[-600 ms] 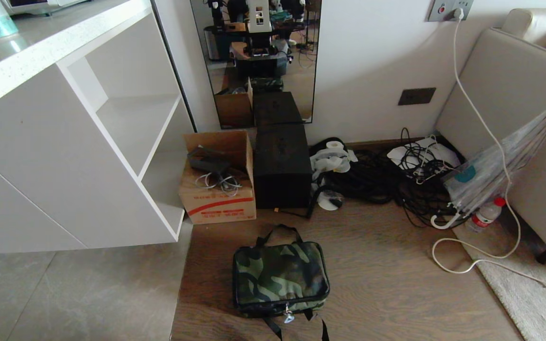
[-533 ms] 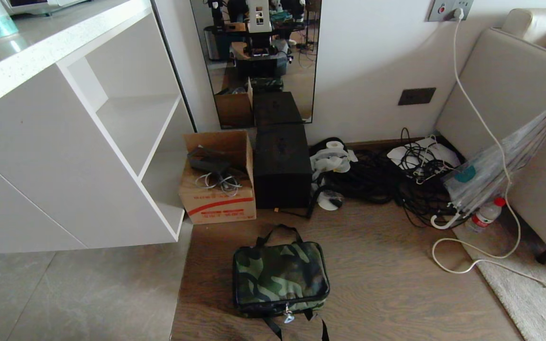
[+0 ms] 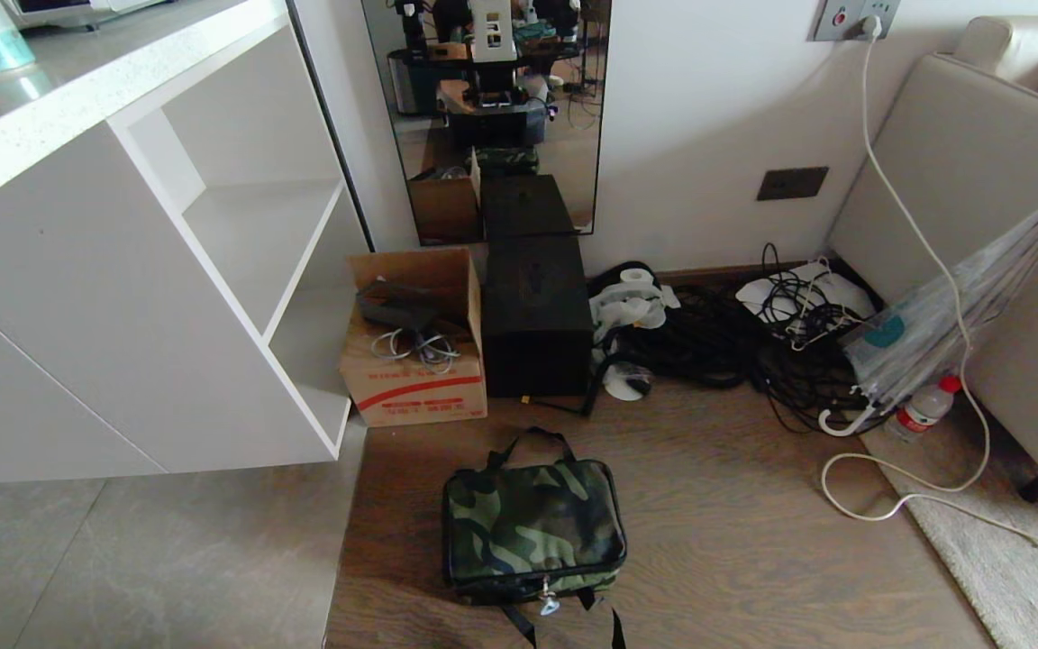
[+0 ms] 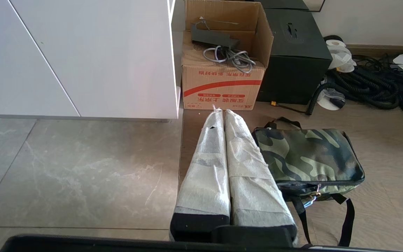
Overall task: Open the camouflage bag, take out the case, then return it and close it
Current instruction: Open the top of the storage box
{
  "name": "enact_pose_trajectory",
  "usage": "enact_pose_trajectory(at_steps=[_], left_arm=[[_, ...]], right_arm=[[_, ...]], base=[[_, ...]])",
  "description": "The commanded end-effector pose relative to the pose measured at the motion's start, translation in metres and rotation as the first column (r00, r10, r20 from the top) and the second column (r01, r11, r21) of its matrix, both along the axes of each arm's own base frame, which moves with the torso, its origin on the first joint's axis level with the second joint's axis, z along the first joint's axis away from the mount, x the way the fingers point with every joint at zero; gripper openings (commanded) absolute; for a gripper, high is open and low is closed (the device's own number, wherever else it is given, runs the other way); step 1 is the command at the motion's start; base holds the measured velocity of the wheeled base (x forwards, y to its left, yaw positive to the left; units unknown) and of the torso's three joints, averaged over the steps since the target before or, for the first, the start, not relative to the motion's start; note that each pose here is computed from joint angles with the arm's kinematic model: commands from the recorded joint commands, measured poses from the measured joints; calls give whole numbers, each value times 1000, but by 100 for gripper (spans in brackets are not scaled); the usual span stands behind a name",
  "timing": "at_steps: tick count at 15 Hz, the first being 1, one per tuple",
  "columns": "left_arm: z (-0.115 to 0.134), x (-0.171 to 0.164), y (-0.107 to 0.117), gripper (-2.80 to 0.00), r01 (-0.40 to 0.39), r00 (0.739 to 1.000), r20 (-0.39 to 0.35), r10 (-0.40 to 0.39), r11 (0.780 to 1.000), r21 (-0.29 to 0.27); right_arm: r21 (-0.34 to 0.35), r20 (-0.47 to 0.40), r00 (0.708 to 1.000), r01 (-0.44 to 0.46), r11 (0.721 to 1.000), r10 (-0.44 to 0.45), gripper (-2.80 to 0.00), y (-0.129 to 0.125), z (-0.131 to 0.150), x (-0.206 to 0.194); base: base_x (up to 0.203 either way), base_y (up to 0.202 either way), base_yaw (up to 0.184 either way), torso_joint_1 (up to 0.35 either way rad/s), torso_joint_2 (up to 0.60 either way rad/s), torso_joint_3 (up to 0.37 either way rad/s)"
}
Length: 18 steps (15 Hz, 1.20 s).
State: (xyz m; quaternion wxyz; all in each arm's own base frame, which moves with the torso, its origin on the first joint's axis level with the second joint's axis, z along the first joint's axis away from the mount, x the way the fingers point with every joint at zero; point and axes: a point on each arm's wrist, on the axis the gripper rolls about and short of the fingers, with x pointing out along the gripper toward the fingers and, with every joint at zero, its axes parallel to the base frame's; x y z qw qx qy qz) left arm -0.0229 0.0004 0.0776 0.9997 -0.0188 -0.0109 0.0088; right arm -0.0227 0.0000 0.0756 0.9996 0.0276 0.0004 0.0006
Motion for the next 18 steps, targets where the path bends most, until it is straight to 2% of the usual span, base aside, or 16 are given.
enact_pose_trajectory(at_steps=[1, 18], left_arm=[[-3, 1, 0, -280, 0, 1000, -9, 0, 1000, -1], [-3, 1, 0, -280, 0, 1000, -9, 0, 1000, -1]], right_arm=[[-3, -2, 1000, -2, 1000, 2, -280, 0, 0, 0], [0, 4, 1000, 1, 1000, -1, -280, 0, 0, 0]], base=[[0, 0, 0, 0, 0, 0], [0, 0, 0, 0, 0, 0]])
